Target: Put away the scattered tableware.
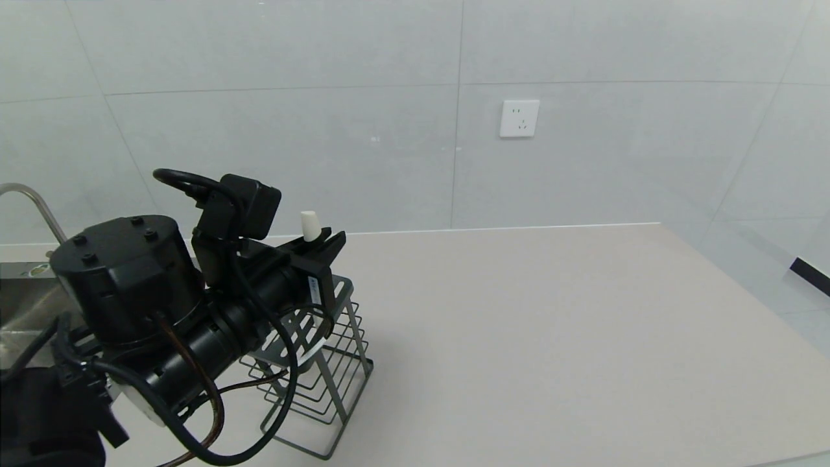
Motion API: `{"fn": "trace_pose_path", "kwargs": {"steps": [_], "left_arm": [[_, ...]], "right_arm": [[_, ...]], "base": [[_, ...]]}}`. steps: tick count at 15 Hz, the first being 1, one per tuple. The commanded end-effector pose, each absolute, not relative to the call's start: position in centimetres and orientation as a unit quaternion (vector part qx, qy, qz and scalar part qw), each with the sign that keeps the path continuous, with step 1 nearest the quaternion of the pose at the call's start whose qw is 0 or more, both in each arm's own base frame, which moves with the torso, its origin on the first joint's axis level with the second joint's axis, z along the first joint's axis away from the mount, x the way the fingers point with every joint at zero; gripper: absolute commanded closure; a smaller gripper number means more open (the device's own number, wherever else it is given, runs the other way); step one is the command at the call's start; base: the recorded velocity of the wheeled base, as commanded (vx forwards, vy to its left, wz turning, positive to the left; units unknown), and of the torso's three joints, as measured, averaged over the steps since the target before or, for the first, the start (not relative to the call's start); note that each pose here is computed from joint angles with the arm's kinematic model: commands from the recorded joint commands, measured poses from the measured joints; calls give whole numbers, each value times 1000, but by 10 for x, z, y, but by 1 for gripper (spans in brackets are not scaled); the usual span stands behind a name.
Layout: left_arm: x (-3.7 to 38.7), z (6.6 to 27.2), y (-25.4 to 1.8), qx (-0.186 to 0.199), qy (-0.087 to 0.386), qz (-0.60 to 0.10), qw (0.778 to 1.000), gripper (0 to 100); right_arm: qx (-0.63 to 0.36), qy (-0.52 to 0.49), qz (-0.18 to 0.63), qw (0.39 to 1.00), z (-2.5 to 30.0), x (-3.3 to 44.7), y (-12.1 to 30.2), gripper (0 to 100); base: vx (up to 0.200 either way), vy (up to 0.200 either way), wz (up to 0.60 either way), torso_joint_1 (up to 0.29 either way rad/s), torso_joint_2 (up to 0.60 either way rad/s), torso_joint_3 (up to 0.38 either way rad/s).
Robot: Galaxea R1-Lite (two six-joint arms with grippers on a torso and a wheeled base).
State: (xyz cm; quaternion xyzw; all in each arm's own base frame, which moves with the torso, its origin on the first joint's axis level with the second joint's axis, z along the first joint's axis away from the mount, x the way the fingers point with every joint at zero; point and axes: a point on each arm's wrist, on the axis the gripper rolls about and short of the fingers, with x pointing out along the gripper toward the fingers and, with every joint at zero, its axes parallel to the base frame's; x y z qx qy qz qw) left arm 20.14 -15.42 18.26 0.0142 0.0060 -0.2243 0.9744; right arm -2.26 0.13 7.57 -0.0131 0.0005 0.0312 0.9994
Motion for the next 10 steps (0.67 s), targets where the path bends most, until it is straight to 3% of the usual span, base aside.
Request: {"fn": "trace_pose_path", "kwargs": {"steps": [1, 10], "left_arm": [[202, 180, -155, 16, 12, -224, 974, 100], [201, 170, -154, 16, 30, -225, 974, 100]], "right_arm": [[-13, 1, 31, 999, 76, -22, 1, 100], [-13, 1, 31, 999, 76, -22, 1, 100]], "base": [[0, 0, 0, 0, 0, 0], [0, 0, 0, 0, 0, 0]]}}
